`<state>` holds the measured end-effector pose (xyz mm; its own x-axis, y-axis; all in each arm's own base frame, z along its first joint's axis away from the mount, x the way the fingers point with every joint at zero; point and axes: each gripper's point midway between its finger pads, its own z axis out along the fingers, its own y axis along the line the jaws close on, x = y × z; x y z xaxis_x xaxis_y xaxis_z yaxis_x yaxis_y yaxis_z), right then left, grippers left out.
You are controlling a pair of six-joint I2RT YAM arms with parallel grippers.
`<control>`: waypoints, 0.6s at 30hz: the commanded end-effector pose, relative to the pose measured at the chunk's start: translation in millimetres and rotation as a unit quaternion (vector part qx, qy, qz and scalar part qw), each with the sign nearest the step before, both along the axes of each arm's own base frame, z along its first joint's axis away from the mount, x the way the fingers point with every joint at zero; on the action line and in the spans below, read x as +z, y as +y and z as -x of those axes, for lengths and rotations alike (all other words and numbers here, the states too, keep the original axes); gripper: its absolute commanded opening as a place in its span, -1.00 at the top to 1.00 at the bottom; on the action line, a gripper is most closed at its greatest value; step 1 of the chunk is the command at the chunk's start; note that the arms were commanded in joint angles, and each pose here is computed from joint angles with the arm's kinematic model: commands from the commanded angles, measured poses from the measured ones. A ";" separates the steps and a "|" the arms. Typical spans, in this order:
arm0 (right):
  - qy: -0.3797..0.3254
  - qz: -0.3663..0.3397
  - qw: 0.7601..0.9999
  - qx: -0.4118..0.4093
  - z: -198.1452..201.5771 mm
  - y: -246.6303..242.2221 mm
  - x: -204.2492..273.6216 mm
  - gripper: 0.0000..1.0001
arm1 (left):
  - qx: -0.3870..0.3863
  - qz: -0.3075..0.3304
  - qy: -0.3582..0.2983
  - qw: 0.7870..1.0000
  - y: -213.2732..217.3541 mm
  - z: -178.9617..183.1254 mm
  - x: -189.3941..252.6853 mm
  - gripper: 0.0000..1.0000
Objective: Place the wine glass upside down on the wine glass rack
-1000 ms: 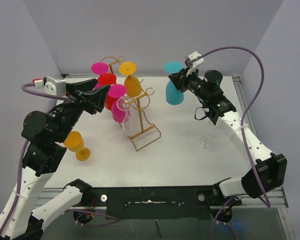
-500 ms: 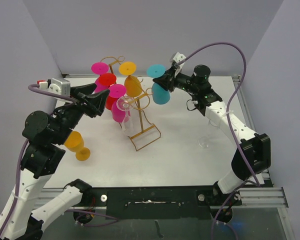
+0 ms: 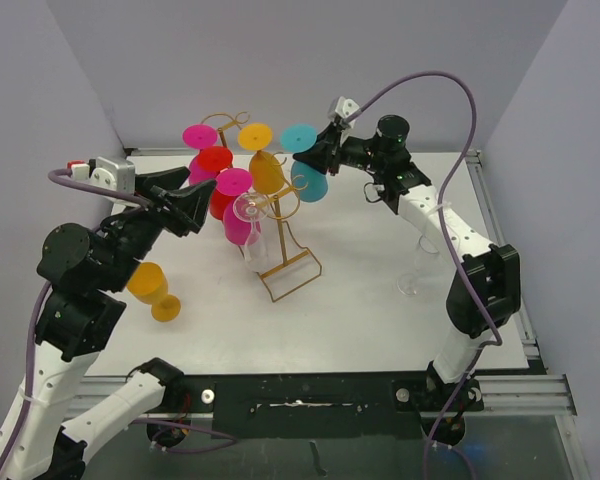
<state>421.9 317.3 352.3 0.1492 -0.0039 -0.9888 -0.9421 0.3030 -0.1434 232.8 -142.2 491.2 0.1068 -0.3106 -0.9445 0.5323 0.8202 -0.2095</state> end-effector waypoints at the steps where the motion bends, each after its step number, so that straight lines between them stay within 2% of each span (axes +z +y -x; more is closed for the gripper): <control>1: -0.045 -0.008 0.997 0.055 16.9 5.5 28.7 1.00 | 0.005 0.008 -0.029 1.000 7.7 9.7 23.0 -0.10; 18: -0.021 0.007 0.997 0.068 7.0 21.2 8.8 1.00 | -0.007 0.009 -0.028 1.000 3.8 11.2 23.4 -0.10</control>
<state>417.0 333.9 338.4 0.1221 -0.0213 -0.9923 -0.9728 0.1958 -0.1239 231.9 -142.3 490.9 0.1025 -0.3090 -0.9455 0.5338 0.8192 -0.2099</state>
